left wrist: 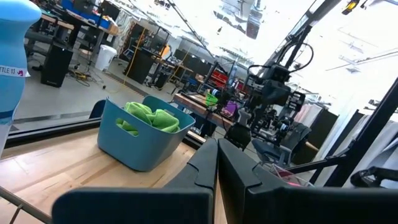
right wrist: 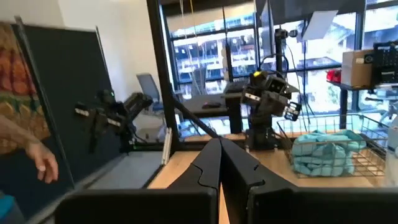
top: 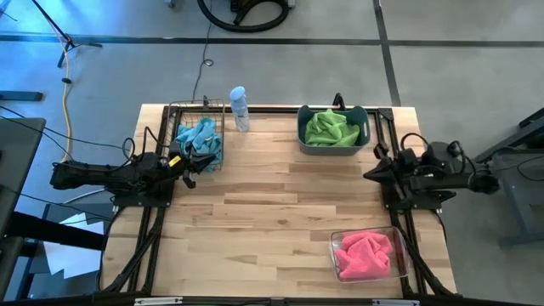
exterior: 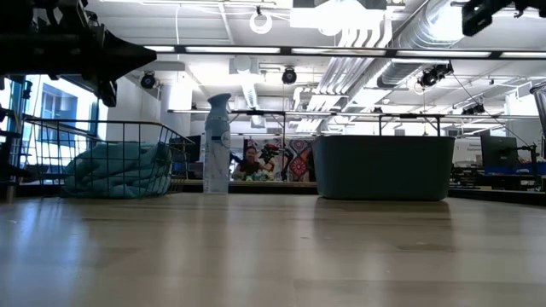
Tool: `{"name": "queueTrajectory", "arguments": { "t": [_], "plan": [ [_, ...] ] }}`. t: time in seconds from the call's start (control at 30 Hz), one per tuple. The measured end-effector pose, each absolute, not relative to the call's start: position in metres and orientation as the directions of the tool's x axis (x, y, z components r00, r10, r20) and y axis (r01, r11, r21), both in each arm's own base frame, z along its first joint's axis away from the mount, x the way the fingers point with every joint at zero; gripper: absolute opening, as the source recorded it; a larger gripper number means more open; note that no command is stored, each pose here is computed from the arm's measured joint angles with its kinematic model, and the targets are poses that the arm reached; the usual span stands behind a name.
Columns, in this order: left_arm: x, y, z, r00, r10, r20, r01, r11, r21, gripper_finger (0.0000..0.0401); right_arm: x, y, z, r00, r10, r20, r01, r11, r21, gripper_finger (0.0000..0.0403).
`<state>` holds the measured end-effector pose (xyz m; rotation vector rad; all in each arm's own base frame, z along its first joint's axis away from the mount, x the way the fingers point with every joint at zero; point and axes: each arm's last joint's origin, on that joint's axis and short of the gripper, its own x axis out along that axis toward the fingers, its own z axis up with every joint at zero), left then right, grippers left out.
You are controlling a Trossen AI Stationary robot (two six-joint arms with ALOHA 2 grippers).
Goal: Sort microfiber towel by color & place in baskets
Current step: Return to Home Position
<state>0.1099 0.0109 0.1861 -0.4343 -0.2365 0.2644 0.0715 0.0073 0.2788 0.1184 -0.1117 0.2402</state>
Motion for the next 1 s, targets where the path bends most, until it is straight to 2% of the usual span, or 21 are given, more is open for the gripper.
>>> {"name": "queueTrajectory", "arguments": {
  "t": [0.23, 0.47, 0.7, 0.83, 1.0],
  "plan": [
    [0.11, 0.011, 0.186, 0.939, 0.301, 0.169, -0.201, 0.874, -0.442, 0.0, 0.079, 0.008, 0.231, 0.949, 0.219, 0.226, -0.258, 0.953, 0.16, 0.0],
    [0.11, 0.011, 0.186, 0.939, 0.301, 0.169, -0.2, 0.874, -0.443, 0.0, 0.093, 0.01, 0.192, 0.947, 0.226, 0.229, -0.266, 0.95, 0.161, 0.0],
    [0.11, 0.011, 0.186, 0.939, 0.301, 0.169, -0.2, 0.874, -0.443, 0.0, 0.095, 0.009, 0.183, 0.961, 0.217, 0.171, -0.239, 0.964, 0.117, 0.0],
    [0.11, 0.011, 0.186, 0.939, 0.301, 0.169, -0.2, 0.874, -0.443, 0.0, 0.097, 0.009, 0.171, 0.976, 0.211, 0.054, -0.217, 0.961, 0.169, 0.0],
    [0.11, 0.011, 0.186, 0.939, 0.301, 0.169, -0.201, 0.874, -0.442, 0.0, 0.097, 0.009, 0.17, 0.978, 0.207, 0.033, -0.209, 0.963, 0.172, 0.0]
  ]
}}
